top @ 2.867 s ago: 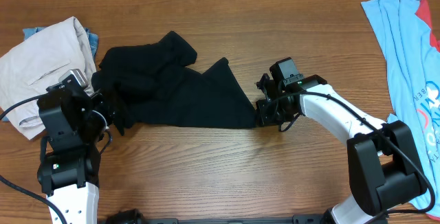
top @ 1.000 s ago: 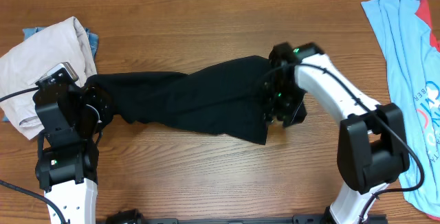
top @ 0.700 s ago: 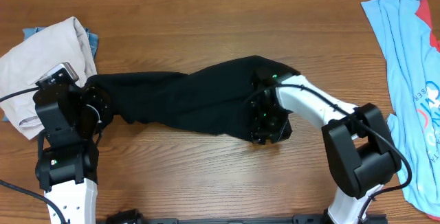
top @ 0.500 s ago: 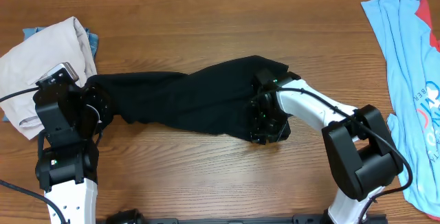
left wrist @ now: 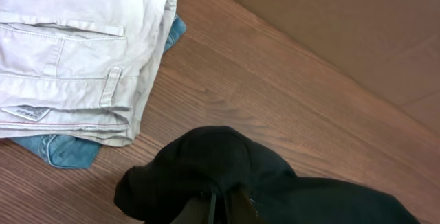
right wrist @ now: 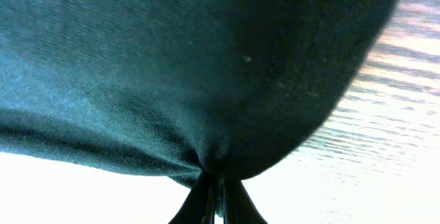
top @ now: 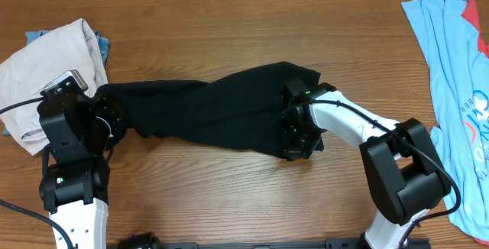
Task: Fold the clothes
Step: 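Regrasp the shirt's right end with the right gripper, stretch it, then lift the shirt with both grippers and lay it flat forward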
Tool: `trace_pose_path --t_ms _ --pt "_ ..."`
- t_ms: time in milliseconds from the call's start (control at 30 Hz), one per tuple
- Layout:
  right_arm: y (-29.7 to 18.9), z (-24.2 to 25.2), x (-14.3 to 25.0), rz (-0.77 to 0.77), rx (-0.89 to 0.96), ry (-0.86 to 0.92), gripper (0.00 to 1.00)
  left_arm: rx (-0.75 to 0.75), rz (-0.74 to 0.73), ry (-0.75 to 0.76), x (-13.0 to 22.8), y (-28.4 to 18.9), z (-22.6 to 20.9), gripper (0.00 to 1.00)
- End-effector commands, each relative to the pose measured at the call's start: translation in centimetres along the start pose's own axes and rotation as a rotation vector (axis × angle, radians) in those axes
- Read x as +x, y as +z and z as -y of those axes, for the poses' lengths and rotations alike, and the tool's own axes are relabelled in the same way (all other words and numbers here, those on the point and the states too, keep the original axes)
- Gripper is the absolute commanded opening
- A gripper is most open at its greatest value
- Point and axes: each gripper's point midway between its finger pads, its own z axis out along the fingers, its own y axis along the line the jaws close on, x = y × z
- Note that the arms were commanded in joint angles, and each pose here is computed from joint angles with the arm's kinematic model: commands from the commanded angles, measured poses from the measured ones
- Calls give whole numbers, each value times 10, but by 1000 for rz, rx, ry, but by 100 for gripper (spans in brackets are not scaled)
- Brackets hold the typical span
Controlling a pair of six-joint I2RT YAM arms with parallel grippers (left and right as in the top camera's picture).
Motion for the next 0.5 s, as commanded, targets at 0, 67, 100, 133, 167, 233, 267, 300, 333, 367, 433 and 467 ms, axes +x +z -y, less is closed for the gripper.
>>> trace_pose_path --t_ms 0,67,100,133,167,233,267,300,333,367,433,467 --pt "-43 5 -19 111 -1 28 4 45 31 54 -14 -8 12 4" --pt "-87 12 -32 201 3 47 4 68 36 68 -16 -12 18 4" --pt "-107 15 -37 242 5 55 4 71 40 72 -19 -15 19 4" --pt "-132 18 -42 292 -2 53 4 74 49 76 -23 -20 21 4" --pt "-158 20 -45 344 -14 48 4 77 55 84 -28 -24 24 4" --pt "-213 27 -50 457 -35 53 4 80 78 113 -40 -35 29 4" --pt "-243 31 -49 520 -45 62 4 82 95 136 -49 -42 33 4" --pt "-267 35 -47 571 -52 67 4 86 109 153 -55 -48 36 4" --pt "-301 39 -41 641 -55 67 4 94 138 179 -67 -59 42 4" --pt "-315 41 -37 667 -57 67 4 99 156 192 -75 -66 46 4" --pt "-355 44 -22 750 -56 63 4 113 205 214 -93 -84 55 4" --pt "-371 46 -15 788 -51 65 4 122 232 217 -102 -93 60 4"
